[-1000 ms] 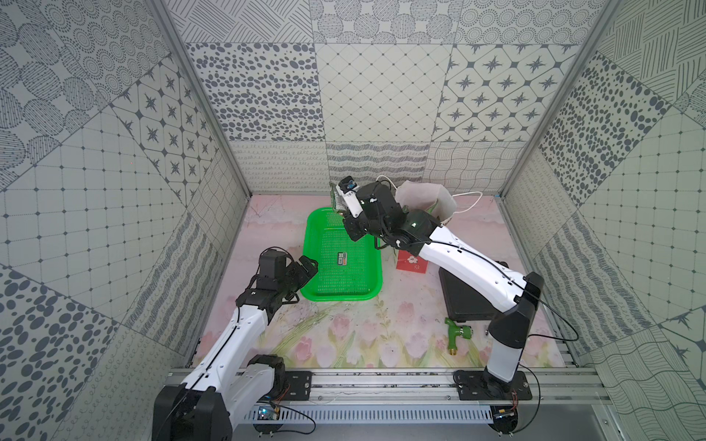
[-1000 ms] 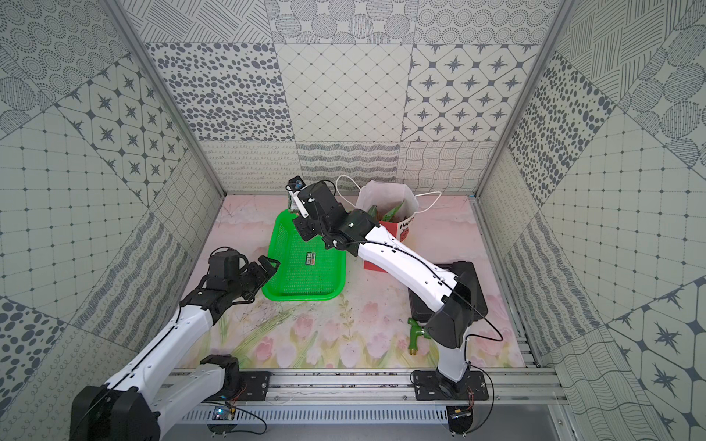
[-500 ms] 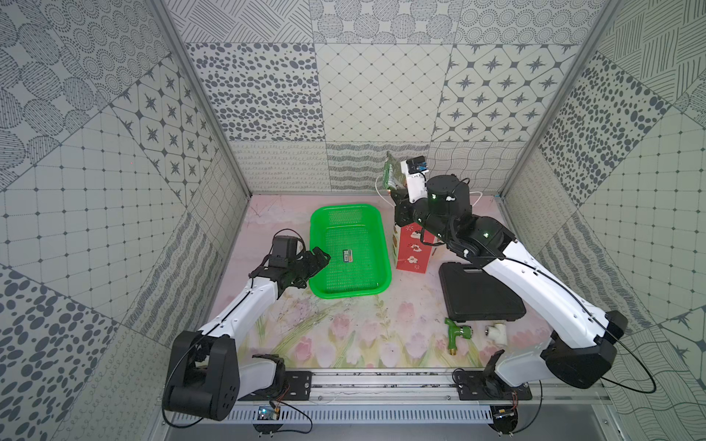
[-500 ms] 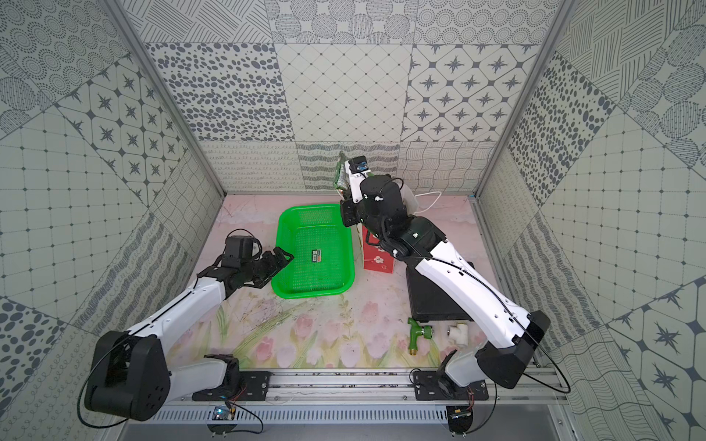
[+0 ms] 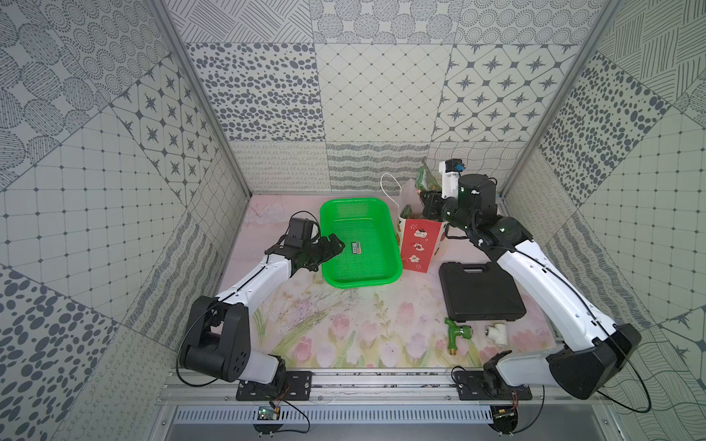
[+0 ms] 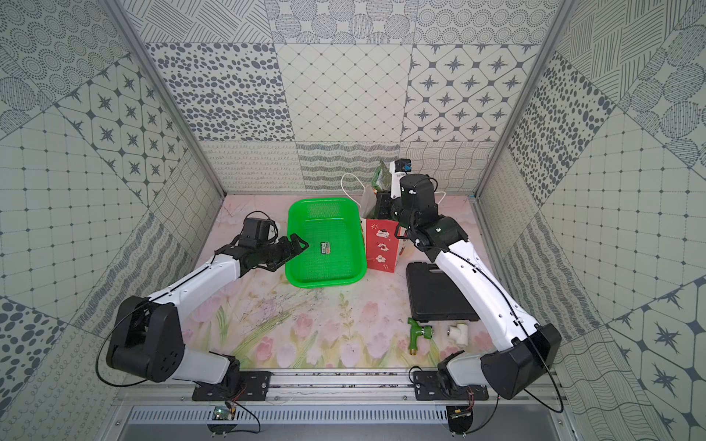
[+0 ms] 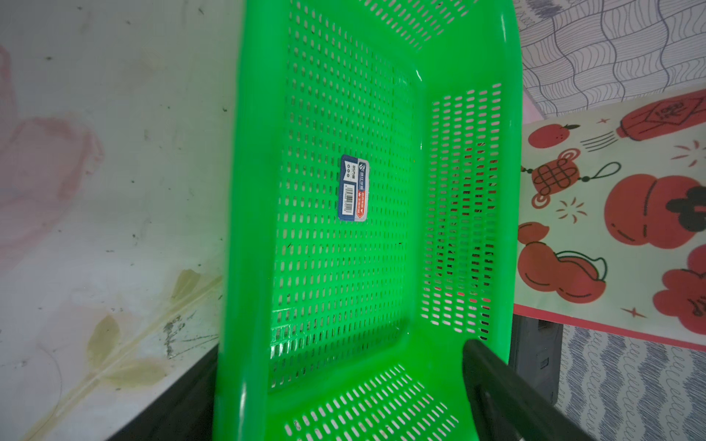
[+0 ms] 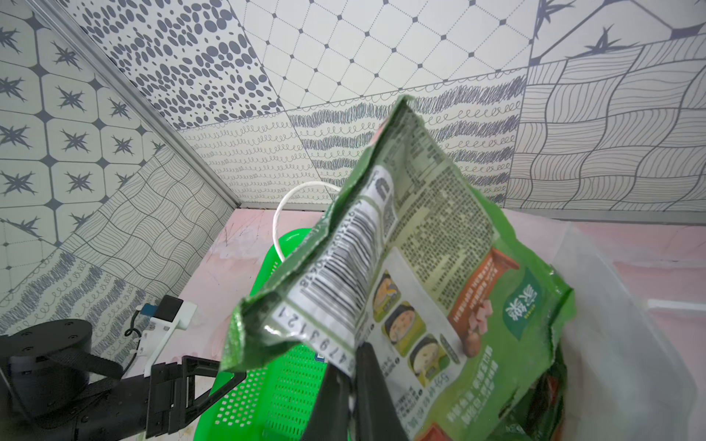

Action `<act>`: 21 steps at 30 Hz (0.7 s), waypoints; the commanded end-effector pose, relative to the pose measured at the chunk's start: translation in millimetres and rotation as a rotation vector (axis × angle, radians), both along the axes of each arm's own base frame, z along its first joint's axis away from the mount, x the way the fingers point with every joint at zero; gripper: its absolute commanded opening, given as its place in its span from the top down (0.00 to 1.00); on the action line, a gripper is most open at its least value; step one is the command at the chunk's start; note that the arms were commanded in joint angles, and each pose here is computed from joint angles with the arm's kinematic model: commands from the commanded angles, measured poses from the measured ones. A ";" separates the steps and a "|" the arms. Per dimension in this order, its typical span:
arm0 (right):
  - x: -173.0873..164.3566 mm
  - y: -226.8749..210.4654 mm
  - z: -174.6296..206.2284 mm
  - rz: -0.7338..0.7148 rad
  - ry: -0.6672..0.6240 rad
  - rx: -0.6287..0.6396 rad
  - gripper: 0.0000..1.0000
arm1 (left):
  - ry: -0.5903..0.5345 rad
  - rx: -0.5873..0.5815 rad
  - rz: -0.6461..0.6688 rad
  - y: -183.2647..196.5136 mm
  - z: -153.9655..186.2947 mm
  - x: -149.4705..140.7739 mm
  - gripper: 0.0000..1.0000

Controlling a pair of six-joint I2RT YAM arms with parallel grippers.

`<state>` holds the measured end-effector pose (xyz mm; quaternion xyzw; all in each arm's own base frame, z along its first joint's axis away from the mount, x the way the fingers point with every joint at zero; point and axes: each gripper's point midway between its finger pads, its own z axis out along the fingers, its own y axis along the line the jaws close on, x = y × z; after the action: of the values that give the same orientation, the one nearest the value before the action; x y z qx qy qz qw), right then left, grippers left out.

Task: Place the condiment packets inside the bag
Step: Place the condiment packet in the paper bag.

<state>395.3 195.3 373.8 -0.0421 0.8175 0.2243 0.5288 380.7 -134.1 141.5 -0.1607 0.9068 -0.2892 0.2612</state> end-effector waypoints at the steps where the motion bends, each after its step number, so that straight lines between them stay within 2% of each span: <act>1: 15.5 6.6 -5.2 0.034 0.004 0.057 1.00 | -0.049 0.051 0.001 4.7 11.8 2.9 0.01; 4: 22.7 5.5 -15.5 0.033 0.027 0.055 0.99 | -0.050 0.116 0.063 21.3 14.9 -4.3 0.01; 8: 28.7 0.8 -22.8 0.025 0.049 0.064 0.71 | -0.064 0.188 0.135 41.8 26.1 -13.3 0.01; 10: 27.3 0.1 -19.4 0.030 0.046 0.074 0.64 | -0.073 0.214 0.168 49.9 32.2 -18.0 0.01; 14: 18.2 -1.9 -6.9 0.040 0.022 0.087 0.43 | -0.109 0.238 0.216 61.6 47.0 -27.4 0.00; 21: -15.6 -17.4 19.8 0.036 -0.043 0.107 0.17 | -0.195 0.248 0.300 79.8 73.6 -48.5 0.01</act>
<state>398.6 186.5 358.6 -0.0312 0.8235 0.2610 0.5027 348.7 -80.1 207.0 -0.2035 0.8820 -0.1970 0.3767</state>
